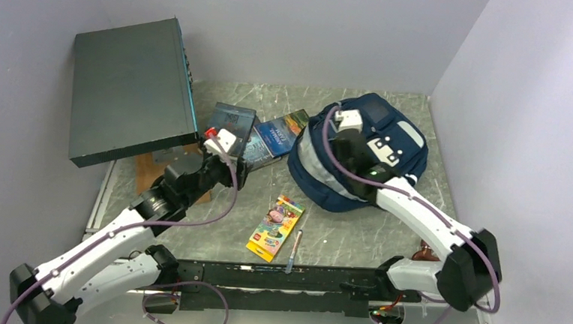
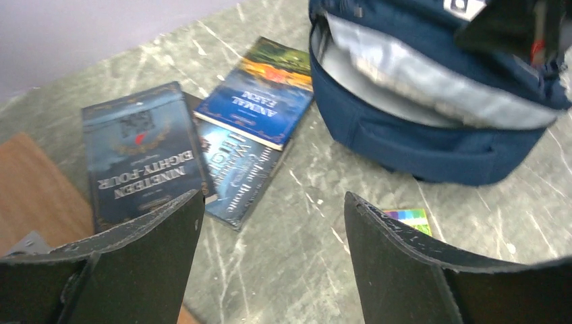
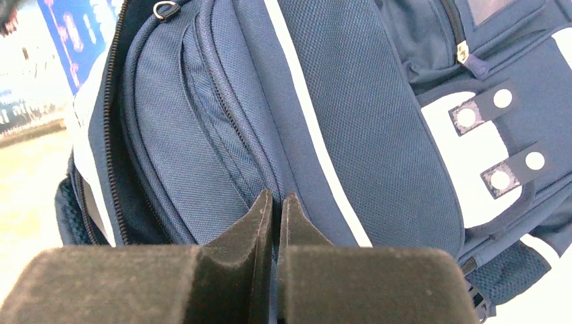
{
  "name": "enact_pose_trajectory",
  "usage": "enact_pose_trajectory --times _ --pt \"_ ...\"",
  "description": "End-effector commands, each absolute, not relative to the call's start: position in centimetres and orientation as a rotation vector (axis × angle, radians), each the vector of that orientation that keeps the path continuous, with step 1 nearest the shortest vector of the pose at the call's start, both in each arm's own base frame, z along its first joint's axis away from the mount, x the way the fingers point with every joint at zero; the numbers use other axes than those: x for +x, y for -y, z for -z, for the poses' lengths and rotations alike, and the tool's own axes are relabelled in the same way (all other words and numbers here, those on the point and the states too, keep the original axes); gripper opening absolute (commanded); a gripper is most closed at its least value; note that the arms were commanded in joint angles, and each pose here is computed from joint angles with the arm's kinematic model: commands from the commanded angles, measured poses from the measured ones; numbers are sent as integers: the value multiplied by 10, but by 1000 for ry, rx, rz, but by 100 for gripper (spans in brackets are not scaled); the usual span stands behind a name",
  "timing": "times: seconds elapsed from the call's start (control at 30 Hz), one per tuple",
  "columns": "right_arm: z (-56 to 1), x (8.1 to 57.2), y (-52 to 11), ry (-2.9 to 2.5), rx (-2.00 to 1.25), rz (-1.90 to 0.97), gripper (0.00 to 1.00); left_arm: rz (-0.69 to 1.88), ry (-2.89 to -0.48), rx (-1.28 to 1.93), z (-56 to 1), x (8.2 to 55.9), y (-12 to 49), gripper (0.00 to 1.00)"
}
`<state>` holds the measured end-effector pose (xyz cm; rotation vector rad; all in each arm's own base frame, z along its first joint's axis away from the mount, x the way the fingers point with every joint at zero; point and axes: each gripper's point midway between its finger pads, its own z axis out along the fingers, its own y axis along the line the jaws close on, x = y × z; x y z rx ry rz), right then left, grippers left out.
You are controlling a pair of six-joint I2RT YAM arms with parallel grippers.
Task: Pack the student bag
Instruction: Adjust the student bag at the center of the board.
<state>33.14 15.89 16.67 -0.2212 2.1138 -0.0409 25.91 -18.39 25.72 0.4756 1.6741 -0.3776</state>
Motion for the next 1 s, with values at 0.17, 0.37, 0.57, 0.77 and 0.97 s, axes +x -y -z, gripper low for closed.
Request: enact_pose_trajectory --times 0.17,0.37,0.57,0.77,0.97 --pt "-166 311 -146 -2192 -475 -267 0 595 -1816 656 -240 263 246 77" --pt "-150 312 -112 -2235 -396 -113 0 627 -2061 484 -212 287 263 84" --pt "-142 299 -119 -2243 -294 -221 0 273 -2323 235 -171 345 248 75" --pt "-141 285 -106 -2228 -191 -200 0 -87 -2350 299 -133 396 236 76" --pt "-141 271 -109 -2213 -168 -270 0 -162 -2329 436 -118 416 245 81"
